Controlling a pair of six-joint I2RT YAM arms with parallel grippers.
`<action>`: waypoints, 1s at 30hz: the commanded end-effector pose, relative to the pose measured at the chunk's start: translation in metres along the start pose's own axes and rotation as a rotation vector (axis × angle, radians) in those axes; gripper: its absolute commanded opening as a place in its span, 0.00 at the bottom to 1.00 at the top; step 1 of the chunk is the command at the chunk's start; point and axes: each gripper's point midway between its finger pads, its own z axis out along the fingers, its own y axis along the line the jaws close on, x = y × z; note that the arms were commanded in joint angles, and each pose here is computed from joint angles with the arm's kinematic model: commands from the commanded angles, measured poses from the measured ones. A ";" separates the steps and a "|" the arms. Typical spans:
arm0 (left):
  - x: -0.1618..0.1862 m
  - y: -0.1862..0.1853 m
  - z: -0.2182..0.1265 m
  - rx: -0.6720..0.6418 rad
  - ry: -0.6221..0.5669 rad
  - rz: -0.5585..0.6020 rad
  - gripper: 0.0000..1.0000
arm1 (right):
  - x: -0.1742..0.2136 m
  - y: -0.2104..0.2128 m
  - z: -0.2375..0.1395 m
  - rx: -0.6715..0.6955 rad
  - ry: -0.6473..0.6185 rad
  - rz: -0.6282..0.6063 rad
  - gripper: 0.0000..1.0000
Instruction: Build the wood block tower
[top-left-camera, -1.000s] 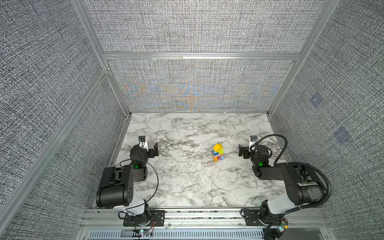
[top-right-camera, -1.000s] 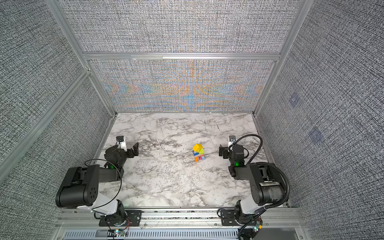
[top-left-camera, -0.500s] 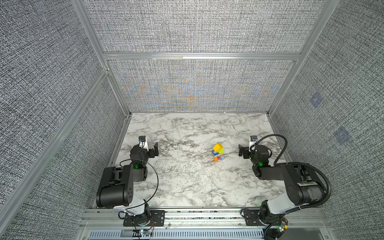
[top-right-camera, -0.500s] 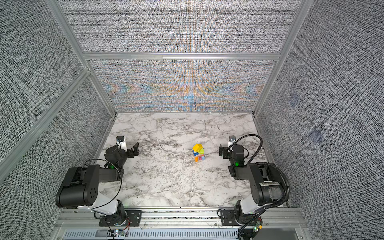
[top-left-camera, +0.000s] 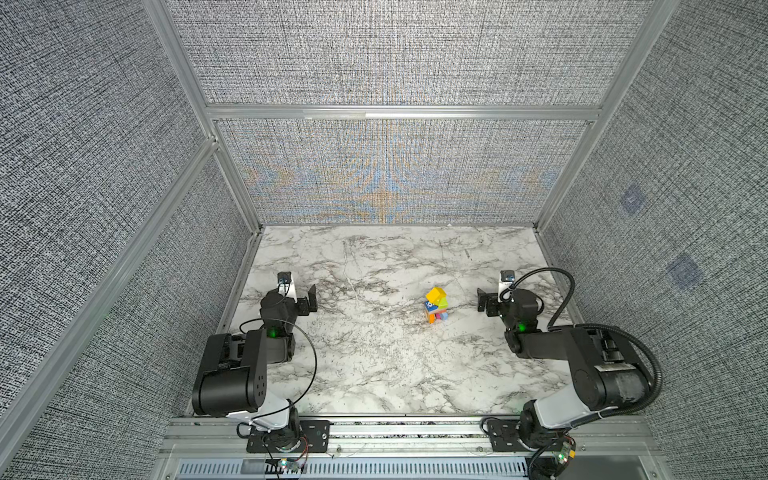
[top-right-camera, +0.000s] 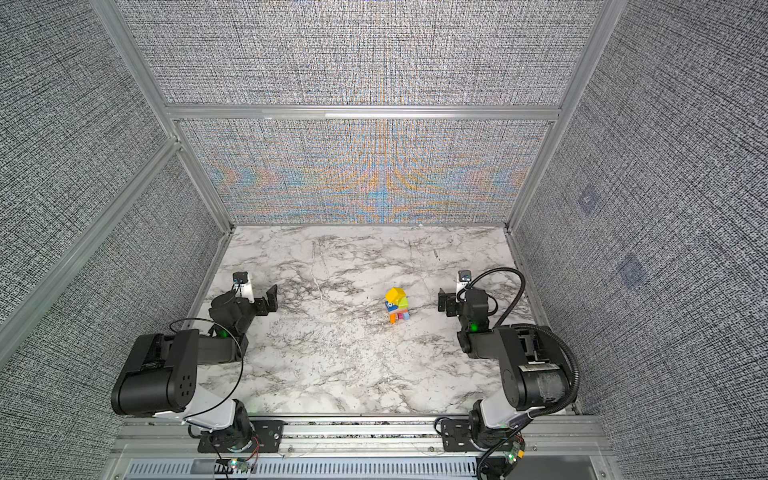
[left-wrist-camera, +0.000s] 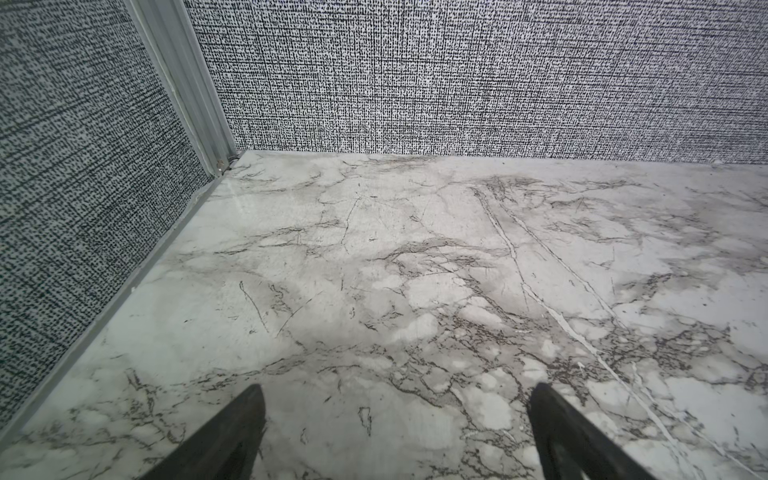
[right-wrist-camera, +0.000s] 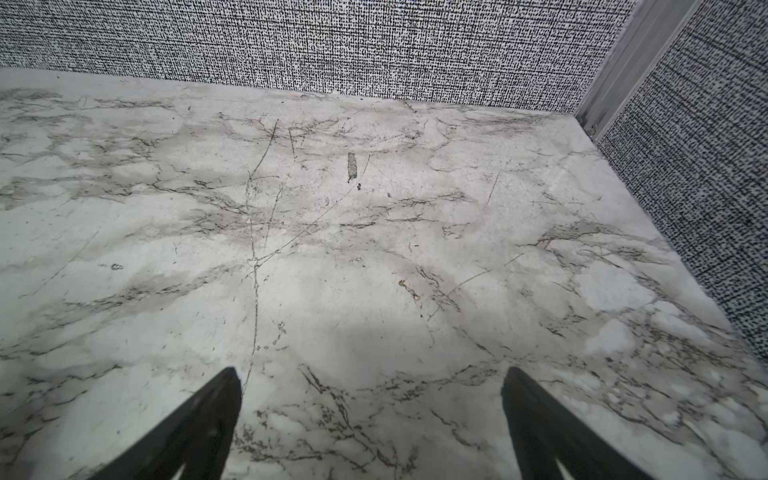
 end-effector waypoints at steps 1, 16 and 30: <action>-0.002 -0.001 0.000 0.007 -0.003 0.001 0.99 | -0.003 0.001 0.000 -0.006 -0.012 0.002 0.99; -0.001 0.013 -0.003 -0.096 0.000 -0.008 0.99 | -0.001 -0.004 0.002 0.018 0.025 0.017 0.99; -0.001 0.001 -0.001 -0.022 -0.010 0.008 0.99 | -0.004 0.005 -0.003 -0.022 -0.025 -0.015 0.99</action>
